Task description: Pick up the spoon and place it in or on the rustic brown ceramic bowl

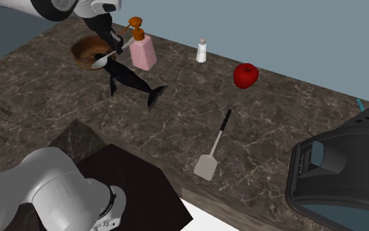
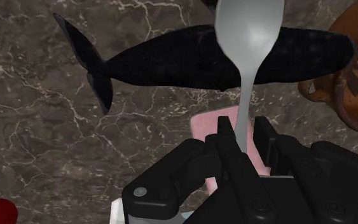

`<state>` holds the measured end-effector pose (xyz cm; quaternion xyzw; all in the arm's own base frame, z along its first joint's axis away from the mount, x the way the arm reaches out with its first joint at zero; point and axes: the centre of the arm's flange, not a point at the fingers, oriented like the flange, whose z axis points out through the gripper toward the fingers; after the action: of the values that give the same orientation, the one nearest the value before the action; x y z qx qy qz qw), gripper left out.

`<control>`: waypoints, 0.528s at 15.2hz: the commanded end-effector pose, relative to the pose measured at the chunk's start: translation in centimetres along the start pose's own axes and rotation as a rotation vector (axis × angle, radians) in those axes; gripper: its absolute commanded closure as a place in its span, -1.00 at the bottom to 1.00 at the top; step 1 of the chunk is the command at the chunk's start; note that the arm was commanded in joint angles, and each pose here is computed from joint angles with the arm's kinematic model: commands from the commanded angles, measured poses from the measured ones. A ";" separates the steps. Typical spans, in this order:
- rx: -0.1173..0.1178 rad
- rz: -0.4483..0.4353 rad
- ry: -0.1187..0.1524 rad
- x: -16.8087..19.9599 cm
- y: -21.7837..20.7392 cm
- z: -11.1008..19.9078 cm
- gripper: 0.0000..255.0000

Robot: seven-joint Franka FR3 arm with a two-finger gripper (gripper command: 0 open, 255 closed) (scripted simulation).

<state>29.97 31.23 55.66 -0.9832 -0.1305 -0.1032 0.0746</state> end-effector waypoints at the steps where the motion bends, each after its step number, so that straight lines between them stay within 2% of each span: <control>1: 0.001 0.002 0.000 0.2 -2.5 0.3 1.00; 8: 0.001 0.002 0.000 0.8 -11.7 1.4 1.00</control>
<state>28.25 41.53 55.91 -0.9832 -0.1308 -0.1029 0.0743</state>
